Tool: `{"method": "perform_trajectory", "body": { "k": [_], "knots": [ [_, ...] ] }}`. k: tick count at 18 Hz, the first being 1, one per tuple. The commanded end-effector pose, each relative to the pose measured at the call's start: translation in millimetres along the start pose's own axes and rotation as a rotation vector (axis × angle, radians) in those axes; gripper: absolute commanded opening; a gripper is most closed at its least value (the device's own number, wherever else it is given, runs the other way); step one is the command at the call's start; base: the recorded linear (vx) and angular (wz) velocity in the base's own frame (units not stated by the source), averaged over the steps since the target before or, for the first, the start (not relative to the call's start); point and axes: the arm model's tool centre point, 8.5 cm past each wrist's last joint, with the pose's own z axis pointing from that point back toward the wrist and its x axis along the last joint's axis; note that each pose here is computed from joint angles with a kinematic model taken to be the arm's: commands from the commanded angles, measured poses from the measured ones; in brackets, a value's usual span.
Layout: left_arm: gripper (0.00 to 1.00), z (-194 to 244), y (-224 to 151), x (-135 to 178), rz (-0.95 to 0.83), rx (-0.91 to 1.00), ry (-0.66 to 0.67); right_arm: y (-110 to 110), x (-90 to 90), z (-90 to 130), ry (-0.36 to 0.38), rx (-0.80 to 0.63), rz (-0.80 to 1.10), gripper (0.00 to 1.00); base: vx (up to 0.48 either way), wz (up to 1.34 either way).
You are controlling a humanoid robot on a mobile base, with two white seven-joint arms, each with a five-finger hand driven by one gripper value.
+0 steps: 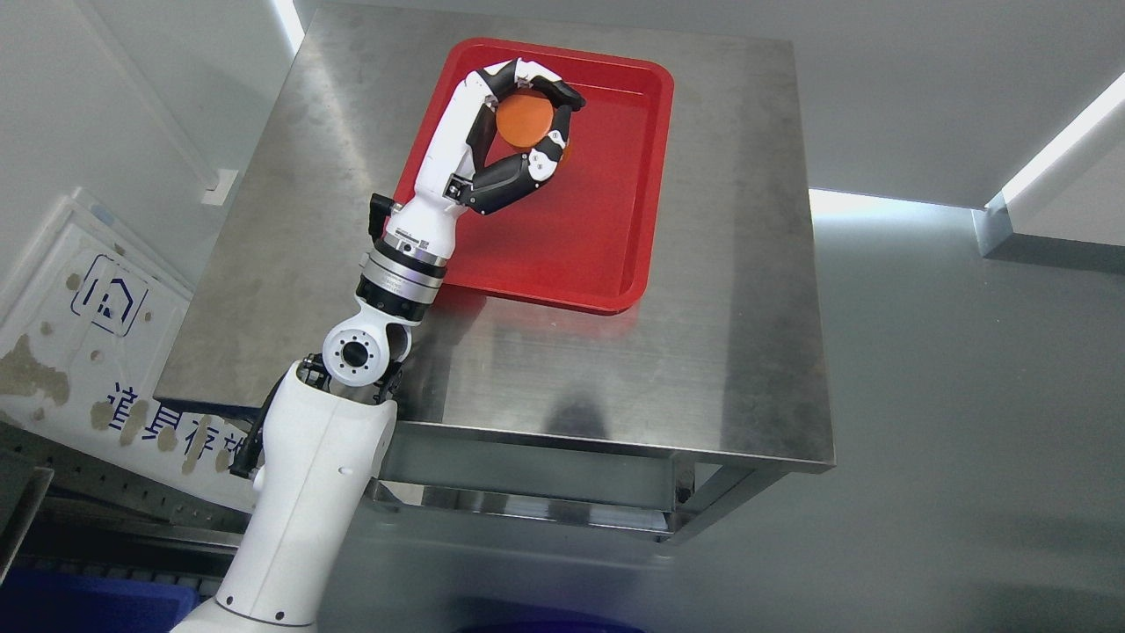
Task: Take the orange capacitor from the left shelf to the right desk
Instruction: 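Lower the capacitor onto the red tray with the left hand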
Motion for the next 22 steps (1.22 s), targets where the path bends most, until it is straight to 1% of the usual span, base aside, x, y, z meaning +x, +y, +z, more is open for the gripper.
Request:
{"method": "perform_trajectory", "body": {
  "k": [1,4,7,11,14,16,18,22],
  "knots": [
    [0.05,-7.8,10.1,-17.5,-0.005,-0.004,0.075,-11.4,-13.8,-0.3,0.01,-0.018,-0.011,1.0,0.037,-0.05],
    [0.05,-17.0,13.2,-19.4,-0.009,-0.008,0.093,-11.4,-13.8,-0.3,0.01,-0.018,-0.013,1.0,-0.004,-0.02],
    [0.05,-16.2,13.4,-26.9,-0.007,-0.01,0.118,-11.4,-13.8,-0.3,0.01,-0.018,-0.013,1.0,-0.015,0.02],
    [0.05,-53.2,28.2,-23.7,-0.034,-0.017,0.134,-11.4,-13.8,-0.3,0.01,-0.018,-0.011,1.0,-0.007,0.0],
    [0.05,-58.8,17.3,-39.6,-0.037,-0.06,0.223,-11.4,-13.8,-0.3,0.01,-0.018,-0.013,1.0,0.0,0.0],
    [0.06,-52.2,14.5,-58.3,-0.055,-0.076,0.286,-11.4,-13.8,-0.3,0.01,-0.018,-0.013,1.0,0.0,0.0],
    [0.06,-47.0,20.1,-77.7,-0.058,-0.065,0.353,-11.4,-14.8,-0.4,0.011,-0.018,-0.011,1.0,0.0,0.0],
    [0.07,-43.0,19.2,-86.7,-0.054,-0.068,0.407,-11.4,-13.8,-0.3,0.01,-0.018,-0.013,1.0,0.0,0.0]
  ]
}}
